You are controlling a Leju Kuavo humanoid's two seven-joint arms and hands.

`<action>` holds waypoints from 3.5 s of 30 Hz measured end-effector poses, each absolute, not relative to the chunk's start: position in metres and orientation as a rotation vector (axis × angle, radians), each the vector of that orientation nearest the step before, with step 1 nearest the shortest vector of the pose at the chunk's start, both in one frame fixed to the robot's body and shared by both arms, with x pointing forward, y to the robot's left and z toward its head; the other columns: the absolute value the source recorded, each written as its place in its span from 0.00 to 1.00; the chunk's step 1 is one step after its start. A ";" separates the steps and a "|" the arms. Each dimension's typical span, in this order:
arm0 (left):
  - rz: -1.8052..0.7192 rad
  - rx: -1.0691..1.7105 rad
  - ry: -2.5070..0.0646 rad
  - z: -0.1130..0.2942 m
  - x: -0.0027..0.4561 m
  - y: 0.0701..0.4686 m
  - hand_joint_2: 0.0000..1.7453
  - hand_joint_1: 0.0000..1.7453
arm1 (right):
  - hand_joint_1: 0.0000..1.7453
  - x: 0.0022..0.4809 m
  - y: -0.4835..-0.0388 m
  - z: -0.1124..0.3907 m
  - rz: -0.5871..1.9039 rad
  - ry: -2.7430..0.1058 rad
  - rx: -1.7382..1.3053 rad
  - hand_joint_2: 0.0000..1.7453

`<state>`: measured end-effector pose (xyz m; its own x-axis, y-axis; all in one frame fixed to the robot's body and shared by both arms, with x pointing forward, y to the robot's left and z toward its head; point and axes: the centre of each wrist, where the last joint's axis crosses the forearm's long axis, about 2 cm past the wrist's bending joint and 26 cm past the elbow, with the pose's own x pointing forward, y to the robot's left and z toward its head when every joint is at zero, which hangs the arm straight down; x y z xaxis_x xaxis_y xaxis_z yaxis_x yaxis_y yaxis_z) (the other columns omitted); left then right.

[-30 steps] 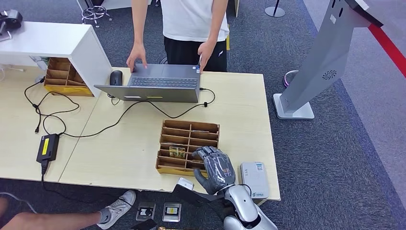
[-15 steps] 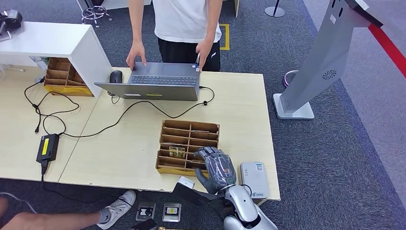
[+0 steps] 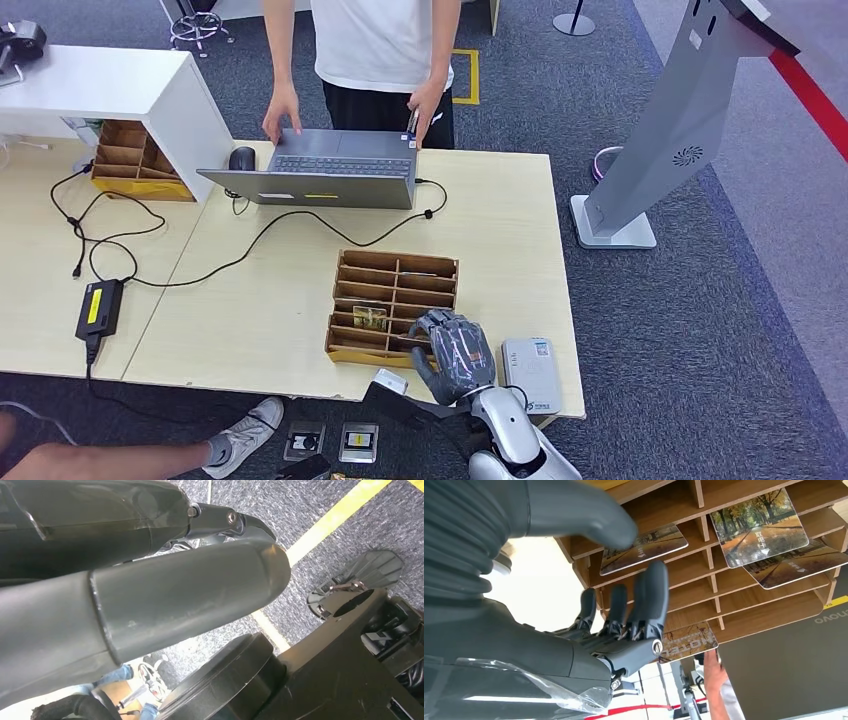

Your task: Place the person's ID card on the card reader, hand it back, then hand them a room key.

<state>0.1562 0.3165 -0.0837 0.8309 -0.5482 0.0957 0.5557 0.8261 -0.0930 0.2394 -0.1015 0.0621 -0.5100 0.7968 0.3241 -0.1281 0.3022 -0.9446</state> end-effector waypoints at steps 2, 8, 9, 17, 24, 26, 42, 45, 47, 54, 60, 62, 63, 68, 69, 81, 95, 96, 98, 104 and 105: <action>-0.587 -0.119 -0.066 -0.084 0.157 0.316 0.00 0.00 | 0.78 0.239 -0.102 0.062 1.341 -1.702 -0.612 1.00; -0.587 -0.121 -0.067 -0.084 0.157 0.315 0.00 0.00 | 0.79 0.240 -0.102 0.062 1.343 -1.700 -0.613 1.00; -0.586 -0.122 -0.067 -0.084 0.157 0.315 0.00 0.00 | 0.81 0.240 -0.102 0.062 1.345 -1.699 -0.613 1.00; -0.582 -0.124 -0.068 -0.084 0.157 0.314 0.00 0.00 | 0.88 0.240 -0.102 0.062 1.354 -1.694 -0.610 1.00; -0.581 -0.124 -0.068 -0.084 0.157 0.314 0.00 0.00 | 1.00 0.240 -0.102 0.062 1.359 -1.695 -0.612 1.00; -0.582 -0.124 -0.068 -0.084 0.157 0.314 0.00 0.00 | 1.00 0.240 -0.102 0.062 1.360 -1.700 -0.614 1.00; -0.600 -0.120 -0.067 -0.083 0.157 0.314 0.00 0.00 | 1.00 0.240 -0.102 0.073 1.299 -1.792 -0.652 1.00; -0.602 -0.121 -0.068 -0.083 0.158 0.313 0.00 0.00 | 1.00 0.240 -0.102 0.079 1.279 -1.815 -0.659 1.00; -0.602 -0.121 -0.068 -0.083 0.158 0.313 0.00 0.00 | 1.00 0.241 -0.102 0.083 1.264 -1.835 -0.664 1.00; -0.601 -0.121 -0.069 -0.083 0.158 0.313 0.00 0.00 | 1.00 0.243 -0.103 0.103 1.201 -1.916 -0.673 1.00; -0.594 -0.125 -0.073 -0.084 0.156 0.313 0.00 0.00 | 1.00 0.242 -0.104 0.118 1.145 -1.980 -0.675 1.00; -0.591 -0.127 -0.073 -0.085 0.154 0.313 0.00 0.00 | 1.00 0.243 -0.105 0.125 1.121 -2.005 -0.678 1.00; -0.590 -0.127 -0.072 -0.085 0.153 0.313 0.00 0.00 | 1.00 0.243 -0.105 0.128 1.110 -2.017 -0.680 1.00; -0.584 -0.130 -0.067 -0.087 0.148 0.314 0.00 0.00 | 1.00 0.242 -0.110 0.142 1.057 -2.071 -0.695 1.00; -0.582 -0.130 -0.067 -0.087 0.147 0.314 0.00 0.00 | 1.00 0.242 -0.111 0.145 1.047 -2.082 -0.700 1.00; -0.562 -0.132 -0.054 -0.091 0.132 0.315 0.00 0.00 | 1.00 0.253 -0.123 0.166 0.984 -2.144 -0.767 1.00; -0.556 -0.141 -0.053 -0.093 0.126 0.315 0.00 0.00 | 1.00 0.296 -0.111 0.212 0.940 -2.324 -0.784 1.00; -0.557 -0.141 -0.053 -0.093 0.126 0.315 0.00 0.00 | 1.00 0.298 -0.110 0.215 0.937 -2.331 -0.788 1.00; -0.559 -0.141 -0.054 -0.093 0.126 0.314 0.00 0.00 | 1.00 0.303 -0.107 0.221 0.932 -2.343 -0.793 1.00; -0.566 -0.142 -0.051 -0.093 0.127 0.313 0.00 0.00 | 1.00 0.317 -0.096 0.235 0.936 -2.357 -0.810 1.00; -0.566 -0.142 -0.050 -0.093 0.127 0.313 0.00 0.00 | 1.00 0.319 -0.094 0.236 0.937 -2.355 -0.813 1.00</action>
<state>0.1267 0.3126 -0.0928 0.8431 -0.5308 0.0867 0.5377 0.8345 -0.1201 0.3194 -0.0945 0.2358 -0.7112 0.6725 0.2049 0.3478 0.5898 -0.7288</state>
